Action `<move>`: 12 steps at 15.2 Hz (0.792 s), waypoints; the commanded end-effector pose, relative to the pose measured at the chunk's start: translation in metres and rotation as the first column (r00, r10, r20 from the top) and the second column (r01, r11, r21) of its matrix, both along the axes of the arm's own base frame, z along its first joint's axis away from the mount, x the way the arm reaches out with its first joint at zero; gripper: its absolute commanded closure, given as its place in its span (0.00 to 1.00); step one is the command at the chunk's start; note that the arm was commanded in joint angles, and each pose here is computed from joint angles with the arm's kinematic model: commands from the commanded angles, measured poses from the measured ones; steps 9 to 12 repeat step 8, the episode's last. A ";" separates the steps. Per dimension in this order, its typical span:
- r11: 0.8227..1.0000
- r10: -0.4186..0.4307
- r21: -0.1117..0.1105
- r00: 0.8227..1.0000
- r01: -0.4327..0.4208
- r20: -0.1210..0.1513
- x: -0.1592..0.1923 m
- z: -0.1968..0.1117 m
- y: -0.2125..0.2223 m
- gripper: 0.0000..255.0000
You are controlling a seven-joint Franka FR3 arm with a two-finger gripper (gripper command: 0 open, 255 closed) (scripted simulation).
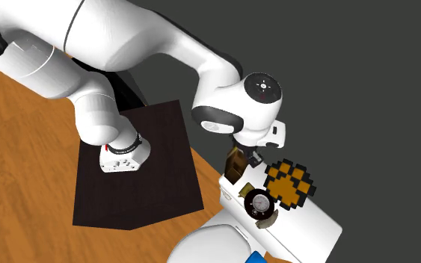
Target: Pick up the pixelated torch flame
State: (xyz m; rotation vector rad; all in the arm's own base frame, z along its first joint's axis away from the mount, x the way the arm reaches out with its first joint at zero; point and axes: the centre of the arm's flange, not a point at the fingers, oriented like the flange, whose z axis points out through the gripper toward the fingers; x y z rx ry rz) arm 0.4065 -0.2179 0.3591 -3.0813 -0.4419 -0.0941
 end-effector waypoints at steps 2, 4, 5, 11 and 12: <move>1.000 0.000 0.000 1.000 0.000 0.000 -0.001 0.016 0.001 1.00; 1.000 0.000 0.000 1.000 0.000 0.000 -0.001 0.027 0.001 1.00; 1.000 0.000 0.000 1.000 0.000 0.000 -0.001 0.032 0.001 1.00; 1.000 0.000 -0.001 1.000 0.000 0.000 -0.001 0.038 0.001 1.00; 1.000 0.000 -0.001 1.000 0.000 0.000 -0.001 0.038 0.001 1.00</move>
